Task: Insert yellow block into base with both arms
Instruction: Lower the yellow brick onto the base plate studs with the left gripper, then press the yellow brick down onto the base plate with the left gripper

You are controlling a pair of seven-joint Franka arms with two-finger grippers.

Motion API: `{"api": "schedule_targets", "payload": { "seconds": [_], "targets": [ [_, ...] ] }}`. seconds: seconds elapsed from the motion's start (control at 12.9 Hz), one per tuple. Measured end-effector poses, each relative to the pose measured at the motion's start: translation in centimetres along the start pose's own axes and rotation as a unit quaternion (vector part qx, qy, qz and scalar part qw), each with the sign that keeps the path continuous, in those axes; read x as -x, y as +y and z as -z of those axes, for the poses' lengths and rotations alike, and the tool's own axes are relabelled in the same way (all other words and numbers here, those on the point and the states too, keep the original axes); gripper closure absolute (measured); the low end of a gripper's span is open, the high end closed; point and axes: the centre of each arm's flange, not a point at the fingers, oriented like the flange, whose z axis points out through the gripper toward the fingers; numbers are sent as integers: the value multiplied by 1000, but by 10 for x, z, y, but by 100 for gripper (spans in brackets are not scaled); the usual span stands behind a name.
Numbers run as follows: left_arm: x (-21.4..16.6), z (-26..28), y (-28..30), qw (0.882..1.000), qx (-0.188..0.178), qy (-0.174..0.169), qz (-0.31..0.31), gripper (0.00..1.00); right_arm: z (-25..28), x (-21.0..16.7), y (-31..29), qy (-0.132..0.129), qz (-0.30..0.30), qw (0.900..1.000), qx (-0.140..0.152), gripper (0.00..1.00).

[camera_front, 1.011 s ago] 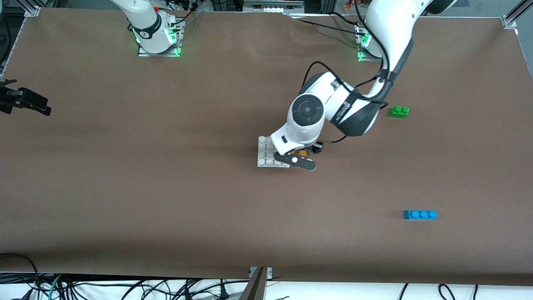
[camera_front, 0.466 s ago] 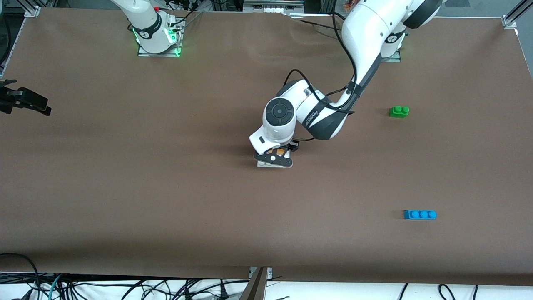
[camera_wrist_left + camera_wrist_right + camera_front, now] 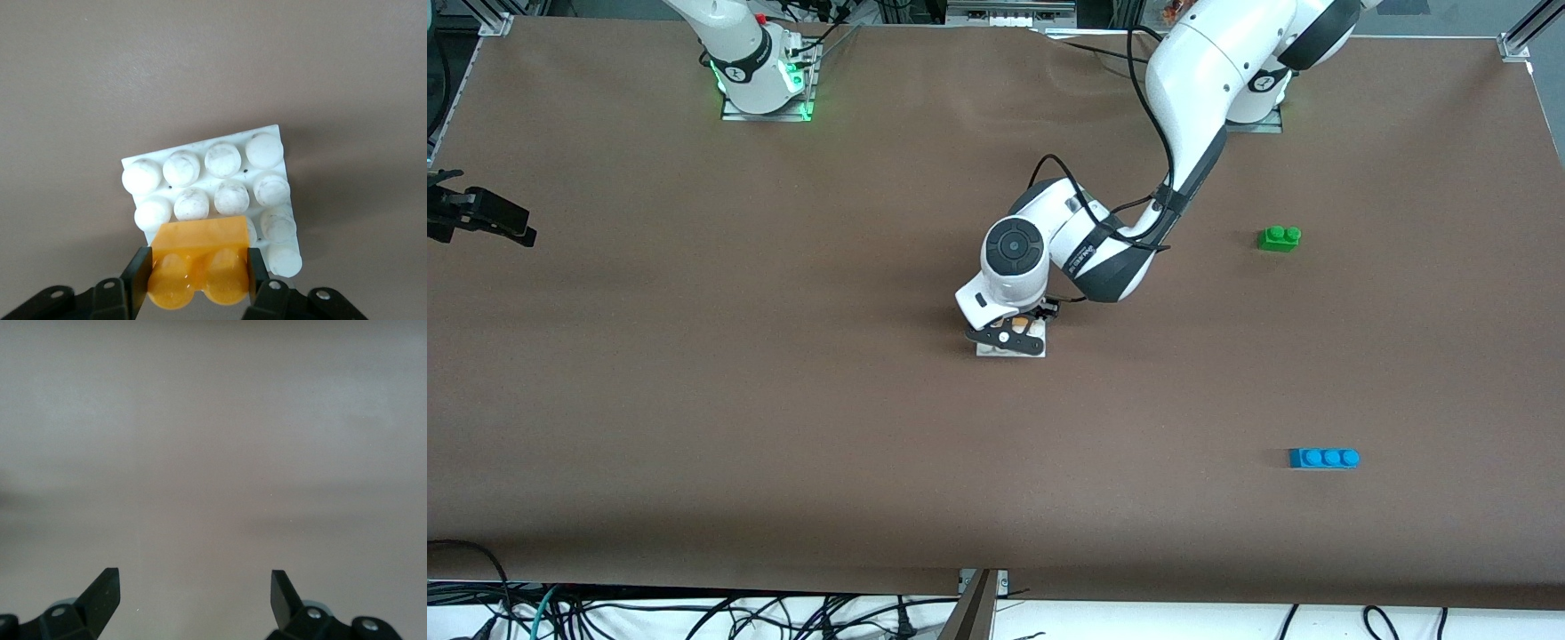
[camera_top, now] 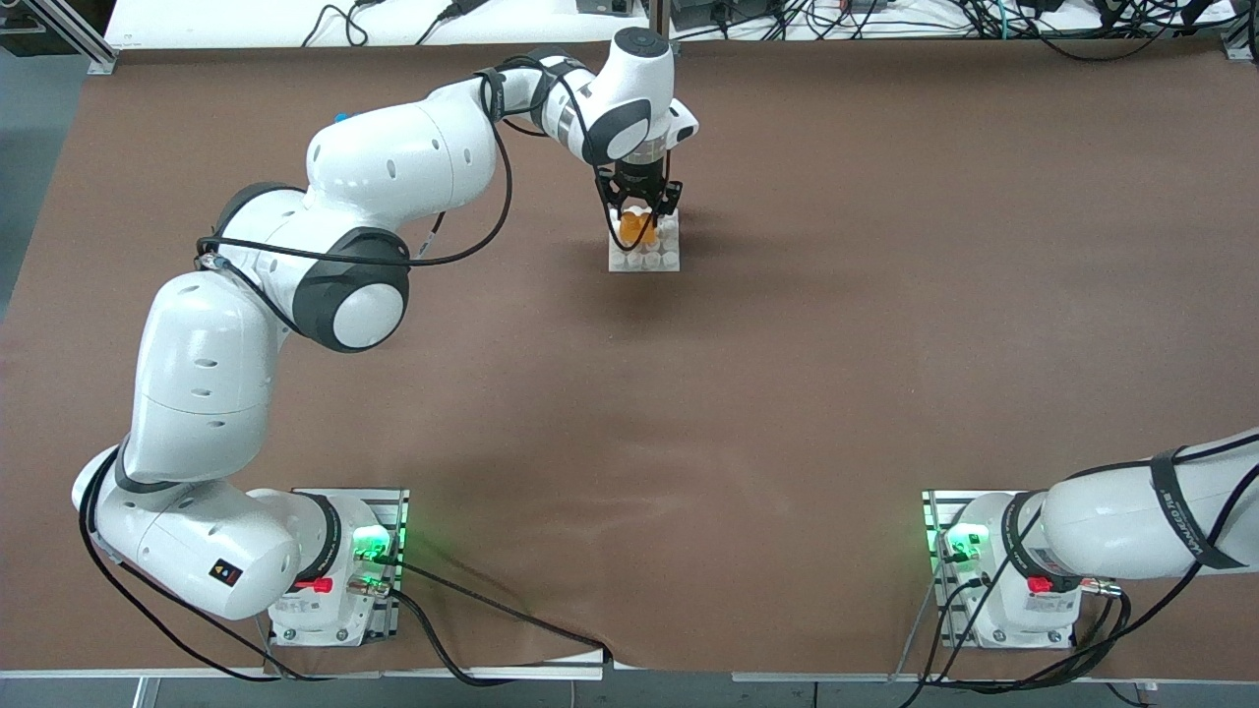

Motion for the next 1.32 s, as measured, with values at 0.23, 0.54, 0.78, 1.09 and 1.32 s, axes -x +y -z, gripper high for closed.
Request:
{"api": "schedule_targets", "payload": {
  "seconds": [0.23,0.54,0.78,1.09,1.32],
  "targets": [
    [4,-4,9,1000,1,2,-7,38,0,0,0,0,0,1000,0,0],
    [5,-6,12,1000,0,0,-8,38,0,0,1,0,-1,1000,0,0],
    [5,-8,11,1000,0,-1,-8,38,0,0,2,0,-2,1000,0,0],
    [5,-8,11,1000,0,-1,-8,38,-1,0,2,0,-2,1000,0,0],
    [5,-8,11,1000,-1,-1,-8,38,-1,0,2,-1,-2,1000,0,0]
  ]
}}
